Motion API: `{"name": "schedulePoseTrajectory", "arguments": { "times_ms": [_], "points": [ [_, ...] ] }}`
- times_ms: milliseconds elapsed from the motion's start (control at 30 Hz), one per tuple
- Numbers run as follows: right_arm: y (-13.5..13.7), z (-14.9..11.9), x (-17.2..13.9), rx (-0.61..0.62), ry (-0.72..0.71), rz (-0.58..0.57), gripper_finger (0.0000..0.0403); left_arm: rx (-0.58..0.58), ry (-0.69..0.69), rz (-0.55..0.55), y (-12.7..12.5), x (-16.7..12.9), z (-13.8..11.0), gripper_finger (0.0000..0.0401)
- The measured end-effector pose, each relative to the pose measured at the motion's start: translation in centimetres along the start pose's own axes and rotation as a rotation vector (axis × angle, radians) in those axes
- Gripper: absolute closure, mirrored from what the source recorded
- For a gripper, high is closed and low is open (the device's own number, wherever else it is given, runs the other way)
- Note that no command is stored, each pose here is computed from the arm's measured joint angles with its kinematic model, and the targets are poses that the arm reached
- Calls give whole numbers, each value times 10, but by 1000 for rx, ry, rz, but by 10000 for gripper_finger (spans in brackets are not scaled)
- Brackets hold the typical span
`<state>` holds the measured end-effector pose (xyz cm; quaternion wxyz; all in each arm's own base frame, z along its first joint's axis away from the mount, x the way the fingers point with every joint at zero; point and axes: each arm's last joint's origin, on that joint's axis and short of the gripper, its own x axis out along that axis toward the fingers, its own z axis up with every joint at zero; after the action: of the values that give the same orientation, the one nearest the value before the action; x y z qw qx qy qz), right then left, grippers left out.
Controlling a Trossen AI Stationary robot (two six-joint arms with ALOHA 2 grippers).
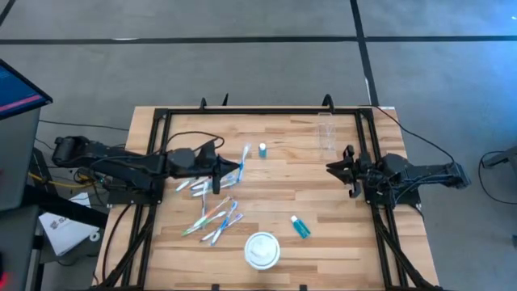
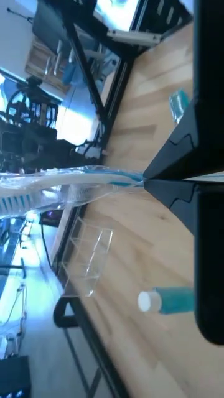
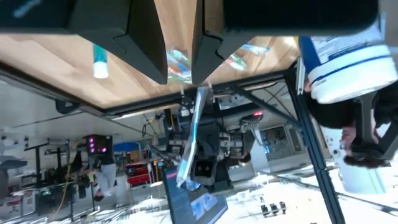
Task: Pick & Place toothbrushing station
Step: Put the blue toothbrush into the transparent organizer
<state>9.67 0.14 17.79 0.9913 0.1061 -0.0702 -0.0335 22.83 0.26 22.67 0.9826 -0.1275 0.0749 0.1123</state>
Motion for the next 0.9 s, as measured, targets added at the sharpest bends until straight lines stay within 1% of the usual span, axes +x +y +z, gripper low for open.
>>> {"name": "schedulePoseTrajectory", "arguments": {
  "times_ms": [133, 233, 333, 433, 500, 600, 733, 800, 900],
  "points": [
    [0, 5, 2, -8, -46, -4, 337, 36, -36, 7, 2, 7, 0, 401],
    [0, 8, 5, -43, -72, -3, 337, 23, -93, 4, 4, 12, 3, 401],
    [1, 9, 9, -68, -85, -1, 337, 16, -127, -21, 3, 17, 3, 401],
    [2, 9, 14, -71, -76, -3, 337, 14, -140, -39, 2, 21, 2, 401],
    [2, 9, 18, -75, -42, -9, 337, 27, -138, -39, 0, 25, 4, 401],
    [5, 16, 27, -78, -39, -8, 337, 44, -145, -39, -3, 34, 9, 401],
    [6, 15, 40, -86, 20, -17, 337, 67, -132, -35, -6, 48, 11, 401],
    [8, 21, 48, -87, 13, -17, 337, 69, -125, -33, -8, 55, 11, 401],
    [10, 22, 59, -118, 33, -16, 337, 89, -115, -29, -10, 64, 11, 401]
  ]
}}
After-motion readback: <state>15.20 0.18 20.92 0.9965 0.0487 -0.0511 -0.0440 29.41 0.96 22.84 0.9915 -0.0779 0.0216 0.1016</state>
